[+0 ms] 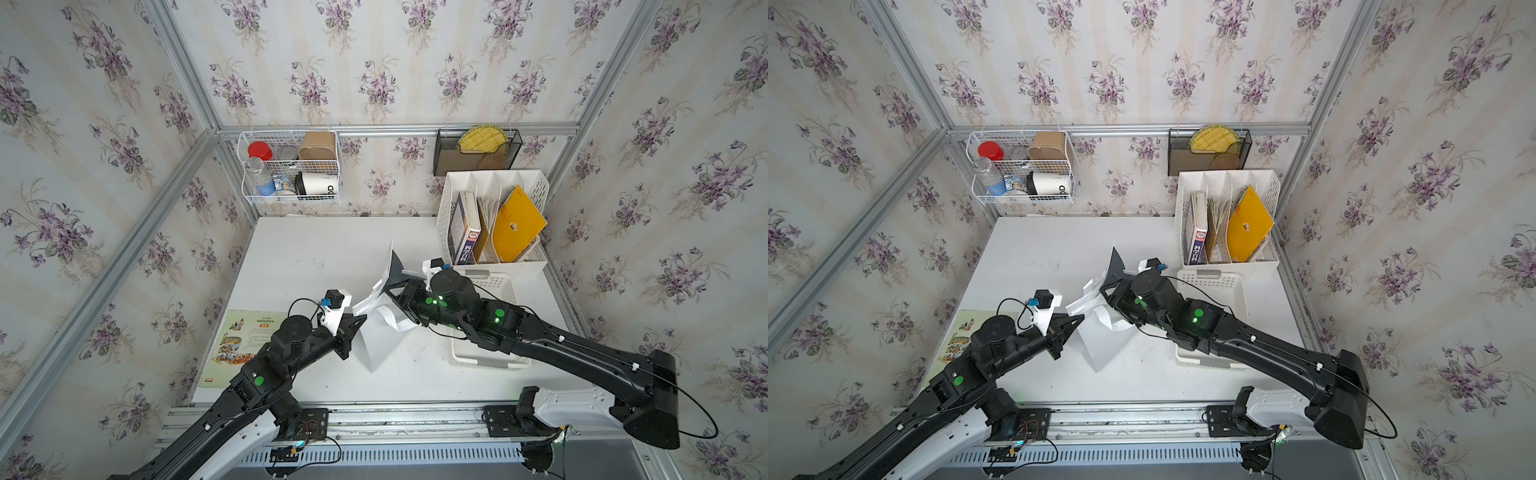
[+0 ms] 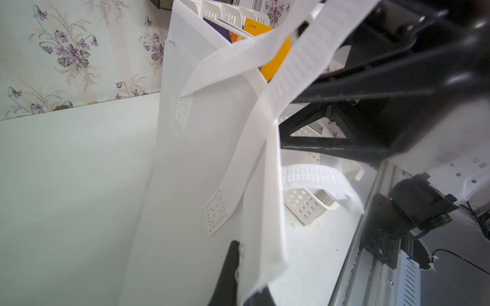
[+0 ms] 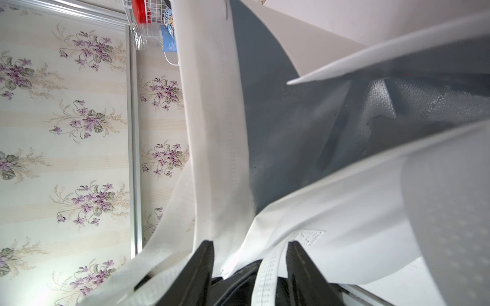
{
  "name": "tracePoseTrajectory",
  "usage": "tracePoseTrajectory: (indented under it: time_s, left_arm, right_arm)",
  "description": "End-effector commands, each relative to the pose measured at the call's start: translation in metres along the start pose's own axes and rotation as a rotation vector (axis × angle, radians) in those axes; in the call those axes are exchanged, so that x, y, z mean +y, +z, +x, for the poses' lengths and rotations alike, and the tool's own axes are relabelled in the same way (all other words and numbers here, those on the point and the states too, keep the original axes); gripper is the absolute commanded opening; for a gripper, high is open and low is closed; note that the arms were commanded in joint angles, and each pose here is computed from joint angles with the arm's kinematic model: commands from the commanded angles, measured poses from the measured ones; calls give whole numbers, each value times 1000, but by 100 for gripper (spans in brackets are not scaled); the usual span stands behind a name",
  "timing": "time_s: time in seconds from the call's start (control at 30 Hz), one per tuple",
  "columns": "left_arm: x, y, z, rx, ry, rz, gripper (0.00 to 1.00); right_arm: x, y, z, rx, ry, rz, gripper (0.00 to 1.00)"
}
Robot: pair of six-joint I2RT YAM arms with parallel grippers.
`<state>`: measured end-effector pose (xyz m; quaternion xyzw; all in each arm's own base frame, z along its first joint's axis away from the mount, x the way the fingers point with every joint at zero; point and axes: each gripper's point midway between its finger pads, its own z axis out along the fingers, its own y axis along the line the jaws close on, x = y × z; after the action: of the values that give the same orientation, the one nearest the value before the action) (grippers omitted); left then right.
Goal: Place the ice pack in the delivery bag
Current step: Seal the delivery bag at the center of the board.
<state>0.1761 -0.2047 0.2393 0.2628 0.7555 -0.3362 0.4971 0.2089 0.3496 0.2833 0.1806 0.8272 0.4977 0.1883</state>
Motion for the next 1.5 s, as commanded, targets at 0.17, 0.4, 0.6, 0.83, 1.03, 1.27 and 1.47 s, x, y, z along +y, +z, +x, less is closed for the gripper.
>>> tracePoseTrajectory:
  time_s: [0.17,0.4,0.6,0.83,1.03,1.27,1.47]
  left_arm:
    - [0,4,-4,16,66,-15,2]
    - [0,8,0,43,89,-28,1]
    - [-1,9,3,55,104,-33,0]
    - [-1,10,5,64,114,-40,0]
    - [-2,10,5,69,116,-42,0]
    - [-2,10,4,66,117,-43,0]
    - [-2,10,3,59,110,-47,0]
  right_arm:
    - [0,-1,23,72,119,78,46]
    - [9,-1,28,57,136,67,46]
    - [8,2,26,44,148,67,46]
    - [15,-2,18,1,153,35,47]
    - [18,-1,16,-6,148,19,50]
    - [15,6,17,-8,137,14,47]
    - [9,10,18,-7,137,18,32]
